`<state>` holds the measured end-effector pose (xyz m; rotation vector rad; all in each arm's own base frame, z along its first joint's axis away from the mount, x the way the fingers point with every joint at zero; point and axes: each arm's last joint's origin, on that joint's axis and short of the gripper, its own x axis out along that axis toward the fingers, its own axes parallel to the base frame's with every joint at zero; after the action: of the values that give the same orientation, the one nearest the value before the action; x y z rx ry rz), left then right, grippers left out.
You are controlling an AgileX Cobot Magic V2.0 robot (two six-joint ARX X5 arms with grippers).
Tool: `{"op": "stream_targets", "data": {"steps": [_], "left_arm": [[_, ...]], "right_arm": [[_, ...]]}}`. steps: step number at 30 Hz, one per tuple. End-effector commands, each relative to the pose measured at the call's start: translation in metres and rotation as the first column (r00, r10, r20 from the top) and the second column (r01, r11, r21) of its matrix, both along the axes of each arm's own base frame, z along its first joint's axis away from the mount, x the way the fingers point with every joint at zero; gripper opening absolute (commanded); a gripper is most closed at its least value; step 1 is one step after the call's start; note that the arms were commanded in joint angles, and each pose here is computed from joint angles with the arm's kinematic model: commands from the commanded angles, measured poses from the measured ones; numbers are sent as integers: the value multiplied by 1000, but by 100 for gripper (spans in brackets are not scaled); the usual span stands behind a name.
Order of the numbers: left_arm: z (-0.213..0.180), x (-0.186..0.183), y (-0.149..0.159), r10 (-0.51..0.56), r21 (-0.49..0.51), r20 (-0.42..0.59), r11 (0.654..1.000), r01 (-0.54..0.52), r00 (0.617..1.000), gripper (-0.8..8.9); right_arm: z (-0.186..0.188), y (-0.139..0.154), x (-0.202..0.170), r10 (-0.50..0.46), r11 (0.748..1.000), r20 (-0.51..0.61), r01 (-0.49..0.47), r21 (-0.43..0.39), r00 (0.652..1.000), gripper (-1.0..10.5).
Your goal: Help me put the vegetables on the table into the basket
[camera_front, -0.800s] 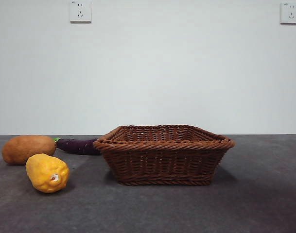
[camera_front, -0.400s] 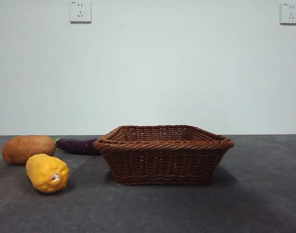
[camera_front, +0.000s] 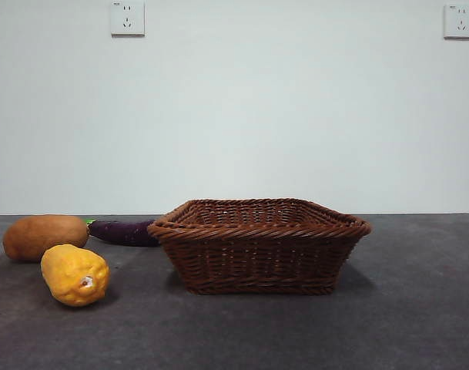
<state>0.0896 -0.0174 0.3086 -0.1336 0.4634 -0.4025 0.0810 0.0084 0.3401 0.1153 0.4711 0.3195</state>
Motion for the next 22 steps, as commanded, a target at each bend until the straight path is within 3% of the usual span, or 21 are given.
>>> {"op": "stream_targets", "data": {"steps": [1,9,10,11,13,14,16,22], "left_arm": [[5,1,-1,-49,44,-12,998,50,999,-7],[12,7,-1,-63,55,-40,996,66,997,2],[12,7,-1,-63,55,-38,996,65,997,35],[13,7,-1,-65,54,-35,996,67,997,159],[13,7,-1,-65,54,-34,996,67,997,528],[13,7,-1,-65,54,-35,996,67,997,638],[13,7,-1,-65,54,-36,996,67,997,644],[11,12,-2,-60,45,-60,997,63,996,657]], "right_arm": [[2,1,2,45,998,-24,-46,-40,999,-11],[2,1,8,55,998,-62,-57,-40,997,6],[2,1,8,54,998,-62,-57,-39,997,36],[2,1,8,54,998,-61,-57,-39,997,120],[2,1,8,63,997,-62,-65,-33,996,323],[2,1,8,77,997,-61,-79,-24,995,443],[2,2,8,92,996,-67,-92,-6,994,565],[-2,3,16,125,992,-121,-123,25,985,572]]}}
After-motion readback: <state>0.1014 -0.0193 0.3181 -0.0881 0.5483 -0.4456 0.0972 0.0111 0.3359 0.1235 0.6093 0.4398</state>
